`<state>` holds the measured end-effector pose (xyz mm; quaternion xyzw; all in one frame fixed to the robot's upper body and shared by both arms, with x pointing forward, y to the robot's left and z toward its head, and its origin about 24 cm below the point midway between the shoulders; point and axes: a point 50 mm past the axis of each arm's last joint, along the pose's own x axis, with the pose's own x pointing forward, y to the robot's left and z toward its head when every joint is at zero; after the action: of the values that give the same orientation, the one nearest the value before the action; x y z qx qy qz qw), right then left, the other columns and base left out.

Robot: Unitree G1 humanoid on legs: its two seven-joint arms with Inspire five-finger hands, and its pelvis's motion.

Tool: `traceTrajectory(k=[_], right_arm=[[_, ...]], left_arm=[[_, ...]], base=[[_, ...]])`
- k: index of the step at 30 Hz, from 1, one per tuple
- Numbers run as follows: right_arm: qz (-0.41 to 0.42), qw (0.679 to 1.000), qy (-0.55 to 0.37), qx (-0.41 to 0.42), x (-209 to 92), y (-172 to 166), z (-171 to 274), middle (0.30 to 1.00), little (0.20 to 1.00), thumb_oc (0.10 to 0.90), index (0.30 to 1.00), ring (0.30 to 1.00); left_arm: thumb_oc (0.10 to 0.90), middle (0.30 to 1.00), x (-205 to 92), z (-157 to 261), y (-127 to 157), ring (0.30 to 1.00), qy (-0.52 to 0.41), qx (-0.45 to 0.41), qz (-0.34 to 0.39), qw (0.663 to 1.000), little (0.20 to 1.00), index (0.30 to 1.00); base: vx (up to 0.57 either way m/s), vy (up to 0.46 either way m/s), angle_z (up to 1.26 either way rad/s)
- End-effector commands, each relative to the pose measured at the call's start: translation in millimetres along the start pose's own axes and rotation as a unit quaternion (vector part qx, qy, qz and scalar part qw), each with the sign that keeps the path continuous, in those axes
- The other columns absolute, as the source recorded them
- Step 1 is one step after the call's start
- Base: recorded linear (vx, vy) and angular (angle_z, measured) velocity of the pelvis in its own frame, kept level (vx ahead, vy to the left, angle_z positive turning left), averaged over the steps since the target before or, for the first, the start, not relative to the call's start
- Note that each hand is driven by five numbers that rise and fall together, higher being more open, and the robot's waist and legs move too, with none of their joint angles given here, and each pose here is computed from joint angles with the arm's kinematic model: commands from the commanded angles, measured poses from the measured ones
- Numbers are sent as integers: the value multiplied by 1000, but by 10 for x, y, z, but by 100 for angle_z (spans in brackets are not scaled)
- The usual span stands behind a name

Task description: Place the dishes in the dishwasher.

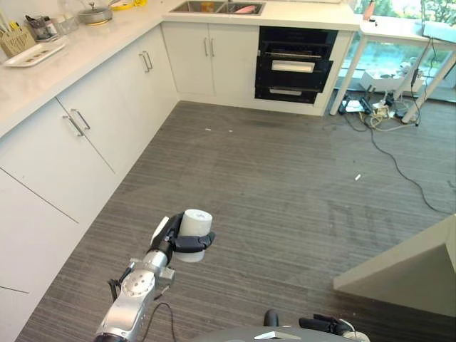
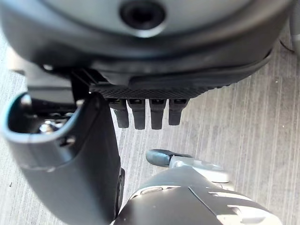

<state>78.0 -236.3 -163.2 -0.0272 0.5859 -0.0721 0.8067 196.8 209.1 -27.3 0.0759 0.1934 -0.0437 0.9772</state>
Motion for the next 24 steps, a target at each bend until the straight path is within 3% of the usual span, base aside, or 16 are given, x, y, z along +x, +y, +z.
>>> traceTrajectory(k=[1,7,13,24], right_arm=[[-2,999,-34,4,29,33,260,900,900,800,900,900],[-9,997,-79,2,15,-46,521,900,900,800,900,900],[-6,998,-59,8,24,-13,413,900,900,800,900,900],[-20,1000,4,22,6,-91,30,900,900,800,900,900]], left_arm=[[400,300,98,709,218,300,-165,30,35,985,300,300],[400,300,117,851,333,300,-183,57,53,980,300,300],[400,300,143,844,309,300,-175,71,49,981,300,300],[400,300,235,872,170,300,-184,72,26,980,300,300]], base=[[56,110,10],[24,150,1],[94,150,9],[435,-73,64]])
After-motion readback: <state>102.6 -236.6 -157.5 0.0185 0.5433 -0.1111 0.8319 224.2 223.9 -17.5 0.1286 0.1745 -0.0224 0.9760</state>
